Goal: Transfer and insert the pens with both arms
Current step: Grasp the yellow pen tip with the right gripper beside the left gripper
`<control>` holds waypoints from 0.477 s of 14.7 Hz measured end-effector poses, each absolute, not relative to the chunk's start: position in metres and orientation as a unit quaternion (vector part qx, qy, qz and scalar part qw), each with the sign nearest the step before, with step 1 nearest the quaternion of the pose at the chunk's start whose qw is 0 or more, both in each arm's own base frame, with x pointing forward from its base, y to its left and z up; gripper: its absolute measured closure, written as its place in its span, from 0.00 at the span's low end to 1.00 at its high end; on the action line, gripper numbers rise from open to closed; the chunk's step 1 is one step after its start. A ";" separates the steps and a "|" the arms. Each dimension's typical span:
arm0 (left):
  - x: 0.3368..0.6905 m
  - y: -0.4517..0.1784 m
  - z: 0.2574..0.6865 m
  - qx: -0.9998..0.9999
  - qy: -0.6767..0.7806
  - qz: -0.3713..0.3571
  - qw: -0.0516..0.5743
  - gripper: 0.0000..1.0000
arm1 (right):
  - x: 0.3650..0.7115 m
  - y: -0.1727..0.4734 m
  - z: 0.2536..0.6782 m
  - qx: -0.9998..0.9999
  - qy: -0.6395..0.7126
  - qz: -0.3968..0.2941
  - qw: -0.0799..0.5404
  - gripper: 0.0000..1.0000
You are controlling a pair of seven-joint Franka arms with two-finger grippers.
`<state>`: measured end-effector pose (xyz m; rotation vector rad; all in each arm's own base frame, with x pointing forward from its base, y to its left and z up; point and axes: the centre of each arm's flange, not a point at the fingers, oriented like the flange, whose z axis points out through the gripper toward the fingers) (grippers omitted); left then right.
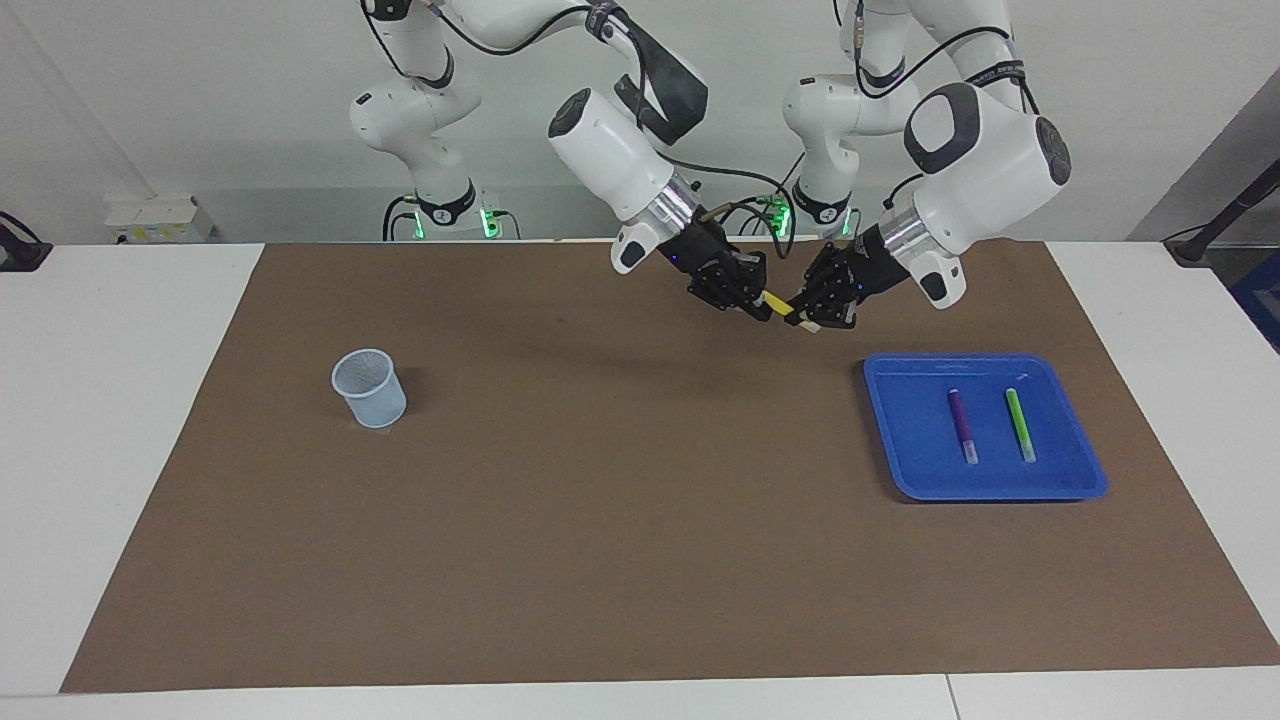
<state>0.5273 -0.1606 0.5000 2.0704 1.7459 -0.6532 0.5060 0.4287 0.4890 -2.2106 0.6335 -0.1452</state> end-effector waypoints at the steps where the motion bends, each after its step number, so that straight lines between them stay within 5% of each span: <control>1: 0.527 -0.161 0.500 0.731 0.617 -0.231 0.177 0.83 | 0.506 0.429 0.489 -0.877 0.251 -0.058 0.407 0.96; 4: 0.527 -0.161 0.500 0.731 0.618 -0.231 0.176 0.83 | 0.506 0.429 0.489 -0.876 0.251 -0.058 0.407 0.96; 7: 0.527 -0.161 0.500 0.731 0.618 -0.232 0.176 0.83 | 0.506 0.430 0.491 -0.876 0.250 -0.058 0.409 0.70</control>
